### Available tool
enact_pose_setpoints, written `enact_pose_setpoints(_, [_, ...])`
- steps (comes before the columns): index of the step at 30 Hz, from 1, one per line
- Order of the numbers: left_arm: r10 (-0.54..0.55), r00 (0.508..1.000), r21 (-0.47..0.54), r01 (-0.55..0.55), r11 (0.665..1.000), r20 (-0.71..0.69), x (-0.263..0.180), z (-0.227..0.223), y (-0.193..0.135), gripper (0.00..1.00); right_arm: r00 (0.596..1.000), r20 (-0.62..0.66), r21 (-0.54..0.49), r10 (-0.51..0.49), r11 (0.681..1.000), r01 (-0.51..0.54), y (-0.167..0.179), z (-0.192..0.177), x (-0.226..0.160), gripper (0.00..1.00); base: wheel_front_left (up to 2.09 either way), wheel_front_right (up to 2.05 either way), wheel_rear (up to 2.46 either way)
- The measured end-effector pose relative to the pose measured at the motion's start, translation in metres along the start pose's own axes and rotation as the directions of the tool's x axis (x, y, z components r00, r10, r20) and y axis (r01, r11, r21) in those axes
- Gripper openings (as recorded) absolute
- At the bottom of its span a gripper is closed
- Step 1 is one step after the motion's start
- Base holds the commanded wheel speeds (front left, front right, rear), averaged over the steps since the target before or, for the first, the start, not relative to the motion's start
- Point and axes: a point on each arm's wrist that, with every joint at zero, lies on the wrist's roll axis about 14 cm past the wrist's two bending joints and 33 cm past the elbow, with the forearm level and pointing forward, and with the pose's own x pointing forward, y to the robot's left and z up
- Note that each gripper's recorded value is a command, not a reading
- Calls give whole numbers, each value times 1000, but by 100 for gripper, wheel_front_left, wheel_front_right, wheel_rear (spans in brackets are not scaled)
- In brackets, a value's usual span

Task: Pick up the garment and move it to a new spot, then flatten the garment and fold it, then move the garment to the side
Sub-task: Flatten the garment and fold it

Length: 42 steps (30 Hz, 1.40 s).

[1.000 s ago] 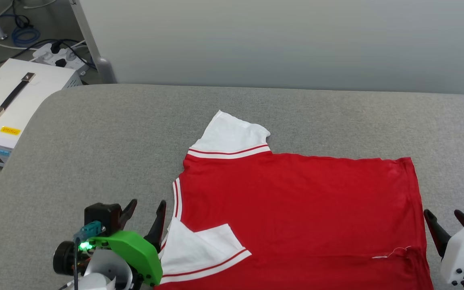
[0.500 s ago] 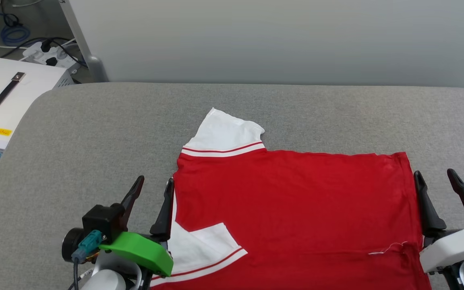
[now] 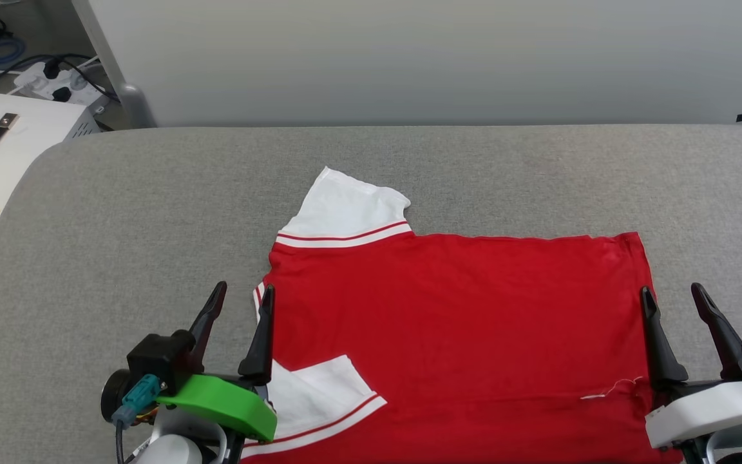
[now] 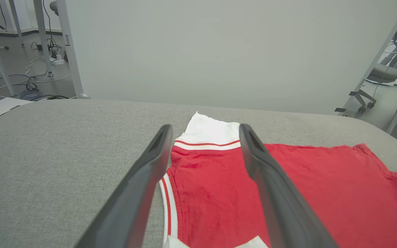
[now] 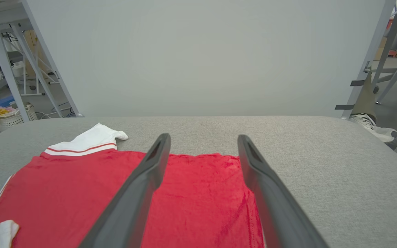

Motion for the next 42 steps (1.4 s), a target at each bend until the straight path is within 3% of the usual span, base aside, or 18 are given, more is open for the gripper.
enact_pose_setpoints(9, [-97,984,80,110,991,-147,41,-21,-3,100,1000,-11,12,2,1000,-2,0,-5,10,100,0,0,0])
enact_pose_setpoints(19, [-190,892,265,316,911,-411,135,-22,-5,100,999,-36,20,-12,1000,13,-2,-16,23,100,0,0,0])
enact_pose_setpoints(25, [-152,787,251,364,897,-598,172,-46,-2,100,998,-55,15,-44,999,44,-11,-24,24,100,0,0,0])
enact_pose_setpoints(29, [-122,676,205,383,901,-726,185,-70,1,100,996,-68,15,-59,998,60,-15,-31,26,100,0,0,0])
enact_pose_setpoints(36, [-56,529,156,347,925,-847,206,-108,20,100,992,-103,8,-77,997,78,-21,-46,31,100,0,0,0])
enact_pose_setpoints(42, [-35,478,139,324,936,-878,221,-137,27,100,986,-136,3,-92,996,94,-25,-61,32,100,0,0,0])
